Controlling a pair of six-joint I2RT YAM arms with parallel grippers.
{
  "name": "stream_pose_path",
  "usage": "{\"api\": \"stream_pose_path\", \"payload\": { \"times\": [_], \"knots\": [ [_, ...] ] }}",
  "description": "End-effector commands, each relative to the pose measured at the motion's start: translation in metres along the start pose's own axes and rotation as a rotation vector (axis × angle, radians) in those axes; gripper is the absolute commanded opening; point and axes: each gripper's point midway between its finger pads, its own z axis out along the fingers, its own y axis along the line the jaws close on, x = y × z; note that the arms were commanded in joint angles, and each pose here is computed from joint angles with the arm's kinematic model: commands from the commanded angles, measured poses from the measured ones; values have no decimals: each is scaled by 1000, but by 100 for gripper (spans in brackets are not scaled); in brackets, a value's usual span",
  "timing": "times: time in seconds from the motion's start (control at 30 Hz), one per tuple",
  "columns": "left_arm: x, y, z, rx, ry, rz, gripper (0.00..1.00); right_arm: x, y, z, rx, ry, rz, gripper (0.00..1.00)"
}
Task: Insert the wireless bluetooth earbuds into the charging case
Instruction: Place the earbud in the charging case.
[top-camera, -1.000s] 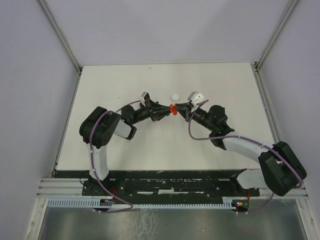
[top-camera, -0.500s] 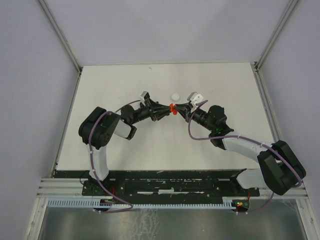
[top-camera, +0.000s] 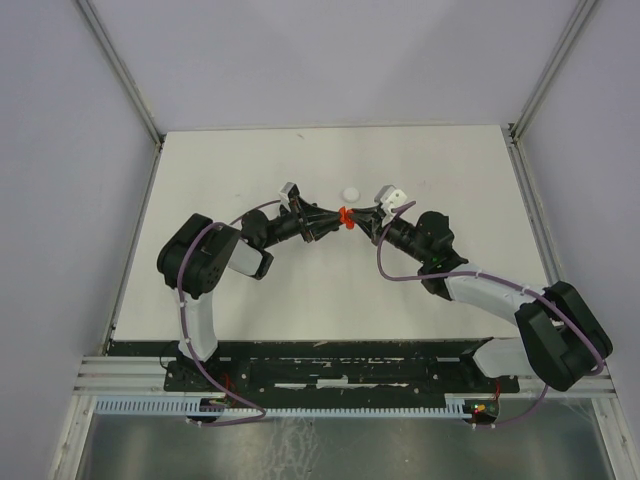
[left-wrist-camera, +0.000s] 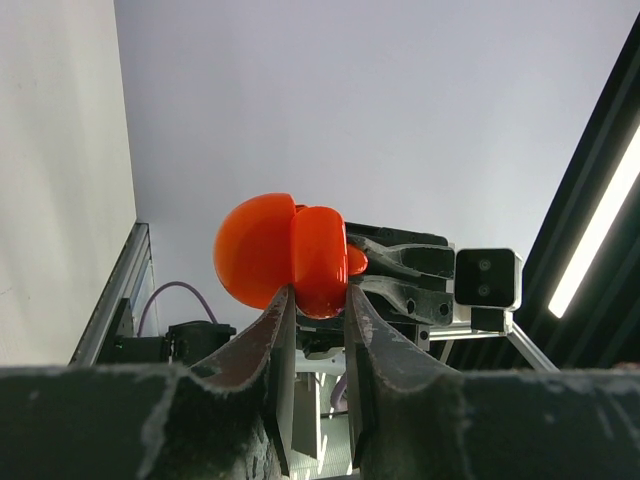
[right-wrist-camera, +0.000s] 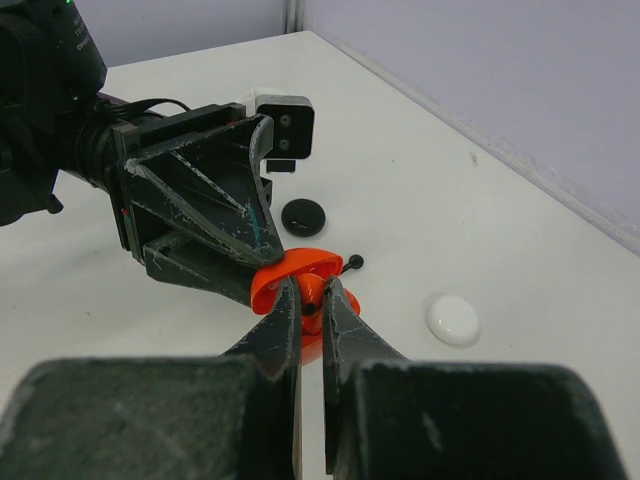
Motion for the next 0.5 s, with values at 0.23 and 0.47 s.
{"api": "stream_pose_path", "payload": {
  "times": [0.23, 0.47],
  "knots": [
    [13, -44, 1, 140, 42, 102, 3, -11, 0, -5, 12, -27, -22, 1],
    [13, -47, 2, 146, 43, 103, 3, -9, -2, -6, 26, -19, -18, 2]
  ]
}}
